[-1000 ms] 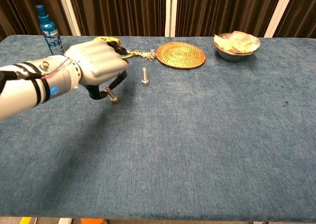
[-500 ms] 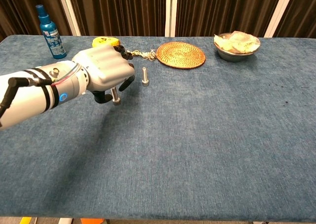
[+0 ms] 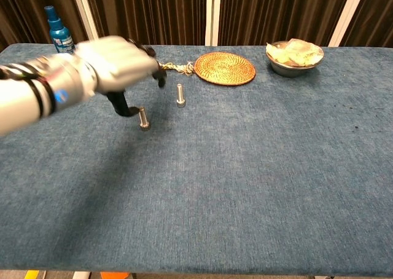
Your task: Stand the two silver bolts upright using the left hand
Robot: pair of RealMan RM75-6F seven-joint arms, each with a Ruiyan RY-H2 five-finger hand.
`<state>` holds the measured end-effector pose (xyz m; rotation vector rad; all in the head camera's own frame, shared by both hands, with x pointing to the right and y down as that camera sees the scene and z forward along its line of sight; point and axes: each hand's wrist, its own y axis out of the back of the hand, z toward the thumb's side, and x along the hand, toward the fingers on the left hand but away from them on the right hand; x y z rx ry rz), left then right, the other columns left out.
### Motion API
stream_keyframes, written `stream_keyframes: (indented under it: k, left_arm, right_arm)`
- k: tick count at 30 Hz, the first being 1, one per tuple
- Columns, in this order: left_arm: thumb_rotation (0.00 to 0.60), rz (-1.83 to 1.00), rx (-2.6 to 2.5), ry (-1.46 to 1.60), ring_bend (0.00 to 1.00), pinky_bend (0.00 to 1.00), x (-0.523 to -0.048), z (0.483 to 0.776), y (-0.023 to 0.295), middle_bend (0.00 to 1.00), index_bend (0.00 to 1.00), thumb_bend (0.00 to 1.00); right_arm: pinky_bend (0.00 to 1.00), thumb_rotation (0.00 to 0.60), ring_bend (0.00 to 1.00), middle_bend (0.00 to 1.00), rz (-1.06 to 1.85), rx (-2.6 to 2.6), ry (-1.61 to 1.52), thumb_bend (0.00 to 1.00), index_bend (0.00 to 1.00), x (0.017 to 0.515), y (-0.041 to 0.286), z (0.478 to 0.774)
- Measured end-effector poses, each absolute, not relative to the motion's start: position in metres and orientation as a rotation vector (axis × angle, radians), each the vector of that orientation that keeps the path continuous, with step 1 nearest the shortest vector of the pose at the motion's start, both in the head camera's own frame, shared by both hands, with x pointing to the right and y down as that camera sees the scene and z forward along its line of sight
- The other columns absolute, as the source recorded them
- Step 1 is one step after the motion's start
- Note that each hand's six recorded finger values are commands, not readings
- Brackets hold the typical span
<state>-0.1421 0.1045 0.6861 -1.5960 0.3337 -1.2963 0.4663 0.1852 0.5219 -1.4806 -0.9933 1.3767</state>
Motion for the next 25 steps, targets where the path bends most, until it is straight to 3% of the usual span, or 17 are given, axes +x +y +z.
stream_keyframes:
  k: [5,13,21,25]
  left_arm:
    - [0.600,-1.306,-1.701,0.643,0.00,0.00,-0.186,0.663,0.087,0.18,0.25,0.08]
    - [0.600,-1.336,-1.710,1.114,0.00,0.00,-0.316,0.620,0.085,0.18,0.27,0.06]
    - [0.600,-1.422,-1.616,1.255,0.00,0.00,-0.431,0.587,0.150,0.18,0.28,0.06]
    - [0.600,-1.439,-1.563,1.275,0.00,0.00,-0.457,0.571,0.180,0.18,0.29,0.06]
  right_arm:
    - [0.01,0.600,0.00,0.14,1.378,-1.487,-0.989,0.19,0.09,0.466,0.182,0.523]
    - [0.01,0.600,0.00,0.14,1.387,-1.494,-0.999,0.19,0.09,0.470,0.182,0.525]
    - [0.01,0.600,0.00,0.14,1.403,-1.489,-1.001,0.19,0.09,0.470,0.181,0.526]
    - [0.01,0.600,0.00,0.14,1.396,-1.503,-0.989,0.19,0.09,0.464,0.180,0.530]
